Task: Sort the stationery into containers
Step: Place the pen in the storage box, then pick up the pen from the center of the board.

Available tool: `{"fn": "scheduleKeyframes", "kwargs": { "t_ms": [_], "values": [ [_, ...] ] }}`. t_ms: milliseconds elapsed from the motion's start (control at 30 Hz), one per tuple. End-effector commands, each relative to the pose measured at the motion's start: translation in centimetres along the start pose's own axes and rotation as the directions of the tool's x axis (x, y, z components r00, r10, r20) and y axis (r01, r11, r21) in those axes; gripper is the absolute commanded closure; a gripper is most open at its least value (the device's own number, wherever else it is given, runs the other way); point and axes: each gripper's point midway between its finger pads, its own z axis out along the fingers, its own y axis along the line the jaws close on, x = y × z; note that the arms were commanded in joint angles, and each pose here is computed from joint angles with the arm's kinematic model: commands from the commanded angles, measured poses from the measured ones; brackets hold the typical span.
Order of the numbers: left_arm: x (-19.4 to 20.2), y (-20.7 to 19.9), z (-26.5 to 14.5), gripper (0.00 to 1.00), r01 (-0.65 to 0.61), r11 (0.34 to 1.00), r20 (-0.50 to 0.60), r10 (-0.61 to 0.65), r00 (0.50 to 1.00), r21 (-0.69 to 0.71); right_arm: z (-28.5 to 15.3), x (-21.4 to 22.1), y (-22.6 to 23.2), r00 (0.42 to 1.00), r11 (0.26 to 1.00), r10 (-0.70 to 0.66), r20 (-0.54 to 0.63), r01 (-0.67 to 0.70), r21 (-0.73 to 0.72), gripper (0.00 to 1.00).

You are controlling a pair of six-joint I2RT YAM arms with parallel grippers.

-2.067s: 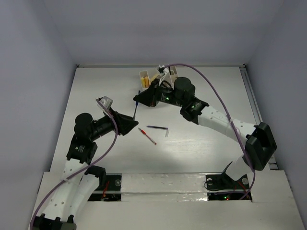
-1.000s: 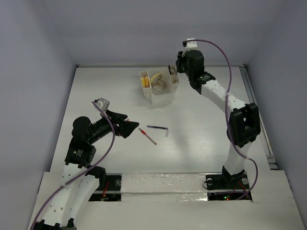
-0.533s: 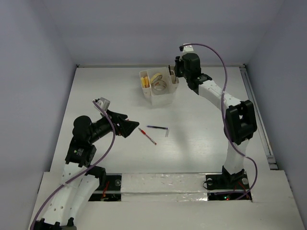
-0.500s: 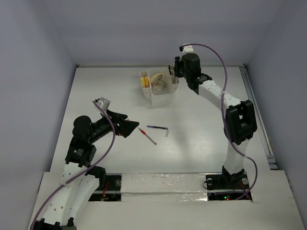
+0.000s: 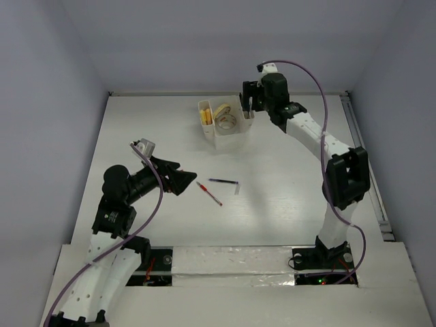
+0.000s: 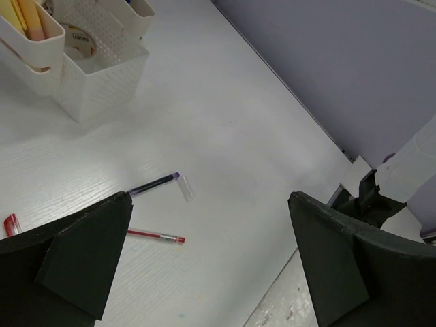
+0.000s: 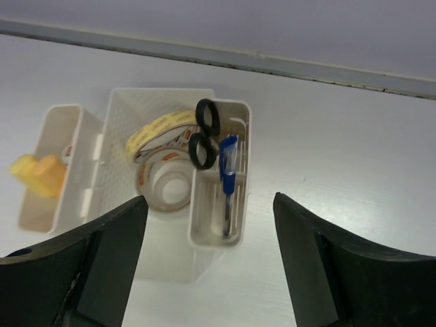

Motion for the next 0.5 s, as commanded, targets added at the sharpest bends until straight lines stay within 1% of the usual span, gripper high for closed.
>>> {"fn": "scheduleKeyframes", "kwargs": {
  "t_ms": [0,33,67,100,133,167,200,233,267,300,333,367,433,467],
  "values": [
    [-0.9,0.0,-0.2,0.01,-0.032,0.999,0.04,0.032,0.999,-0.012,-5.8,-4.9,2.0,0.994,0.996,0.049,0.096,-0.041,-0.083,0.21],
    [-1.1,0.2,-0.3,0.01,-0.032,0.999,0.047,0.034,0.998,-0.027,-6.4,-4.4,2.7,0.995,0.996,0.039,0.094,-0.031,-0.084,0.26],
    [-1.2,0.7,-0.3,0.01,-0.027,0.998,0.054,0.031,0.998,-0.059,-7.4,-3.2,5.8,0.997,0.992,0.011,0.079,-0.001,-0.129,0.38],
    [-1.5,0.7,-0.4,0.01,-0.033,0.997,0.065,0.038,0.997,-0.066,-8.2,-1.4,7.0,0.998,0.99,-0.037,0.054,0.044,-0.136,0.43],
    [-1.7,0.7,-0.5,0.01,-0.036,0.997,0.074,0.041,0.996,-0.074,-8.6,-0.2,7.8,0.997,0.991,-0.067,0.039,0.071,-0.11,0.5],
    [-2.0,0.9,-0.6,0.01,-0.038,0.995,0.089,0.046,0.995,-0.09,-9.7,1.7,10.9,0.994,0.98,-0.106,0.019,0.108,-0.168,0.65],
    [-1.8,1.1,-0.9,0.01,-0.033,0.994,0.086,0.042,0.995,-0.105,-10.2,3.3,12.0,0.993,0.975,-0.117,-0.011,0.113,-0.192,0.7],
    [-2.1,1.0,-1.0,0.01,-0.035,0.993,0.096,0.046,0.994,-0.111,-10.7,6.1,13.0,0.989,0.965,-0.131,-0.065,0.113,-0.235,0.75],
    [-2.3,1.2,-1.2,0.01,-0.038,0.991,0.106,0.051,0.993,-0.126,-11.2,7.8,14.1,0.986,0.954,-0.139,-0.095,0.107,-0.278,0.78],
    [-2.6,1.0,-1.5,0.01,-0.046,0.99,0.122,0.062,0.991,-0.131,-12.1,9.8,15.8,0.98,0.939,-0.148,-0.131,0.098,-0.329,0.78],
    [-3.0,1.0,-1.7,0.01,-0.051,0.988,0.134,0.071,0.988,-0.142,-12.6,12.5,16.2,0.969,0.932,-0.167,-0.183,0.095,-0.35,0.78],
    [-3.3,1.3,-2.0,0.01,-0.049,0.984,0.151,0.076,0.986,-0.174,-13.1,13.9,16.8,0.963,0.923,-0.175,-0.207,0.087,-0.375,0.77],
    [-4.2,1.1,-2.7,0.01,-0.068,0.978,0.187,0.106,0.977,-0.196,-15.0,16.7,19.0,0.942,0.889,-0.219,-0.255,0.084,-0.45,0.71],
    [-4.5,1.4,-3.0,0.01,-0.065,0.972,0.199,0.111,0.974,-0.224,-15.4,17.9,19.2,0.93,0.884,-0.242,-0.277,0.093,-0.459,0.65]
  ]
}}
